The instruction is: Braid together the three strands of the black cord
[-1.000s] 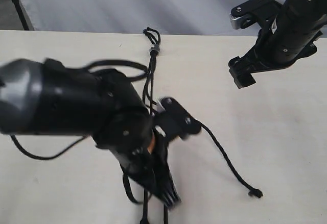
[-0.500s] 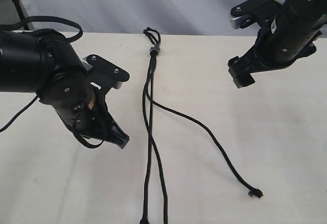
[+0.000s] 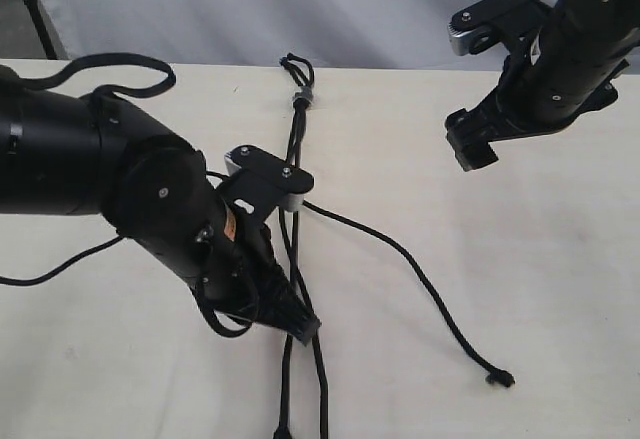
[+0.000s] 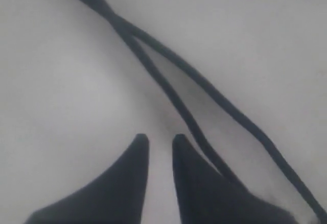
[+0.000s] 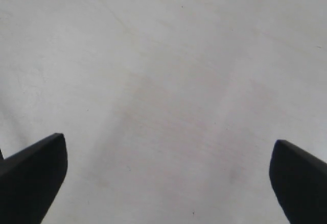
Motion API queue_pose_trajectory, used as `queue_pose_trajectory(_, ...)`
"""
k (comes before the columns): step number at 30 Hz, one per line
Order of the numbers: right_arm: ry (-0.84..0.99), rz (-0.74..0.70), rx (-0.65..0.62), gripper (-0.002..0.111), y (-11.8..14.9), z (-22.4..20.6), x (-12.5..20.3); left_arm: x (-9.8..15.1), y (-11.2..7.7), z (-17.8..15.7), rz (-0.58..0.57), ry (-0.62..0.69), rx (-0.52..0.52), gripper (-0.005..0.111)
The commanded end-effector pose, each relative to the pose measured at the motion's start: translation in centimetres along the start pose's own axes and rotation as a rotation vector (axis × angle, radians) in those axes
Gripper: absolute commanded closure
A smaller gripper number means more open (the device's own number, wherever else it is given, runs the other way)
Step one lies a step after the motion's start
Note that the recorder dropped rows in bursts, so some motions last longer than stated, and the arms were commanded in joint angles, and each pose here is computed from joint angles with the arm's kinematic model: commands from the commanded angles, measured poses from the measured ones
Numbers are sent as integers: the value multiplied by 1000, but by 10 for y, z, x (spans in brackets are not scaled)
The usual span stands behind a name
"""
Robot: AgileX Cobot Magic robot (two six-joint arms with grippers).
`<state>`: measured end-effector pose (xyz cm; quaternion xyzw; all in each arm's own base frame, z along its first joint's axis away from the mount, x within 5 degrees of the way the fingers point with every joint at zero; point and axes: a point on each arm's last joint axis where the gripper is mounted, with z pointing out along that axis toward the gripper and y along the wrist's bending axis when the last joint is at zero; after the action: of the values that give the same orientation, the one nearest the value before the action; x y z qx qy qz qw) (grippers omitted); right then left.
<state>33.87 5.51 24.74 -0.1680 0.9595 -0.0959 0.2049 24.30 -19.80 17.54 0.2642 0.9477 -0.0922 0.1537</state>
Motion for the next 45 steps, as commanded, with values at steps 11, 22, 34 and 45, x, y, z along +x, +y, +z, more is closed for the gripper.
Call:
queue_pose_trajectory(11,-14,-3,9,4,-2,-3,-1,14,-22,64,85,74,1,94)
queue_pose_trajectory(22,-5,-1,6,4,-2,-3,0,-7,81,7,-7,-31,-188,107)
queue_pose_trajectory(34,0,30,-36,4,2,-3,0,11,122,45,-143,101,-214,106)
queue_pose_trajectory(45,9,-113,-317,4,66,-16,-2,8,121,39,-203,82,-219,48)
